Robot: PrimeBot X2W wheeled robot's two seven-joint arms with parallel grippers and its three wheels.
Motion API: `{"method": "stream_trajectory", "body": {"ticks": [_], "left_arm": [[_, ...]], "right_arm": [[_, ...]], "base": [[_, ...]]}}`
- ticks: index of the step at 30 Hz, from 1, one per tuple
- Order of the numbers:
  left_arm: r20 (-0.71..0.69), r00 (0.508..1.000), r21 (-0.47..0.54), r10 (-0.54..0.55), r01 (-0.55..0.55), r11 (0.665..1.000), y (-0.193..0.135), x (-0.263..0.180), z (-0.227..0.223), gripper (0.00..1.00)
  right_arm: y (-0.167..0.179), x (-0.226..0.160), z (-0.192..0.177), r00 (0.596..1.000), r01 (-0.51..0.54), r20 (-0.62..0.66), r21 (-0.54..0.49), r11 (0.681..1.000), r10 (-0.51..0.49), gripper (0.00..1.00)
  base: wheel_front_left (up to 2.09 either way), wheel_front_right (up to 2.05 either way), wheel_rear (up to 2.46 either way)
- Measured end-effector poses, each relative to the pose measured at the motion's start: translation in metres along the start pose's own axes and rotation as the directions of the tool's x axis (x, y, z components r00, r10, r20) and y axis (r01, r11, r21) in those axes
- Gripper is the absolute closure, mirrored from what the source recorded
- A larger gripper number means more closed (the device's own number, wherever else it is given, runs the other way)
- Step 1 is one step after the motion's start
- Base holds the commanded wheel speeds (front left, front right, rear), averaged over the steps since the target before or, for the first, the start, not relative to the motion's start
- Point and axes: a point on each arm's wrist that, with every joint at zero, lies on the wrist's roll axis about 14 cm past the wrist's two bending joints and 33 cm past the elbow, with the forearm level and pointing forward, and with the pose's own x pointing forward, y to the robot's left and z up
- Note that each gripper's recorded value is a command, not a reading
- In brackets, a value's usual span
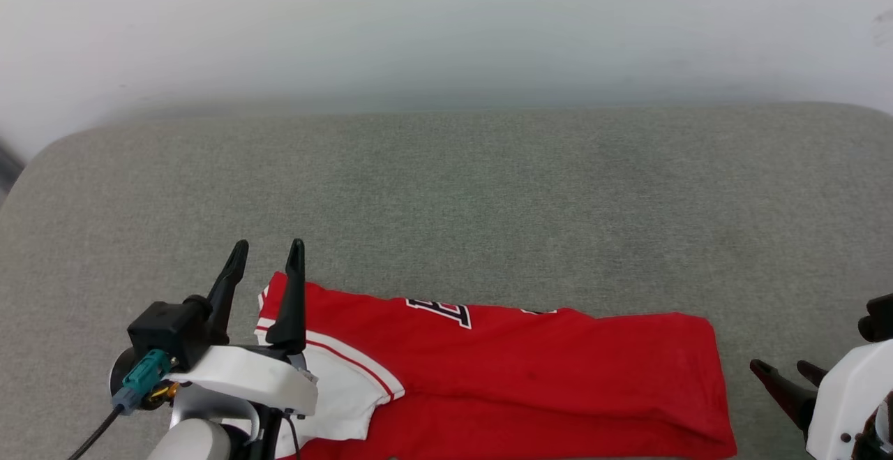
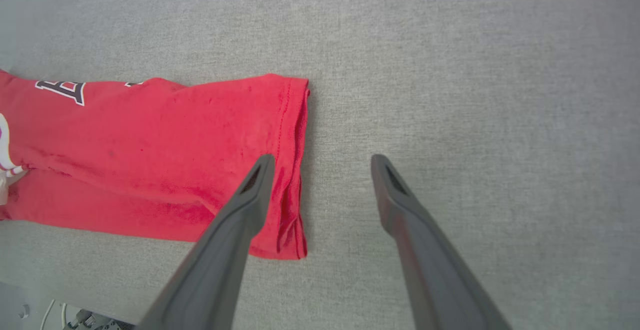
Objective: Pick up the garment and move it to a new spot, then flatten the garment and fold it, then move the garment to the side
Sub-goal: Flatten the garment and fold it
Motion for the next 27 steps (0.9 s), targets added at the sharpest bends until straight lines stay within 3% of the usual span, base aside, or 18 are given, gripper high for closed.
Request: {"method": "stream_trajectory", "body": {"ticks": [8,18,19,21,27], "left_arm": [[0.105,0.995,0.061,0.006,-0.013,0.998,0.001,0.001,0.017,0.00],[0.108,0.993,0.073,0.046,-0.054,0.996,0.014,-0.001,0.013,0.00],[0.107,0.993,0.077,0.046,-0.055,0.996,0.014,-0.001,0.013,0.00],[0.106,0.993,0.104,0.043,-0.054,0.993,0.015,-0.001,0.012,0.00],[0.115,0.993,0.108,0.039,-0.052,0.993,0.013,0.000,0.015,0.00]], "right_arm": [[0.010,0.029,-0.022,0.984,-0.024,-0.176,0.000,1.000,0.024,0.00],[0.022,0.064,-0.061,0.937,-0.055,-0.343,0.065,0.996,0.074,0.00],[0.022,0.065,-0.062,0.934,-0.058,-0.350,0.067,0.996,0.078,0.51],[0.024,0.067,-0.063,0.932,-0.068,-0.350,0.078,0.995,0.092,1.00],[0.031,0.068,-0.054,0.943,-0.103,-0.314,0.052,0.993,0.114,1.00]], "base": [[0.00,0.00,0.00],[0.00,0.00,0.00],[0.00,0.00,0.00],[0.00,0.00,0.00],[0.00,0.00,0.00]]}}
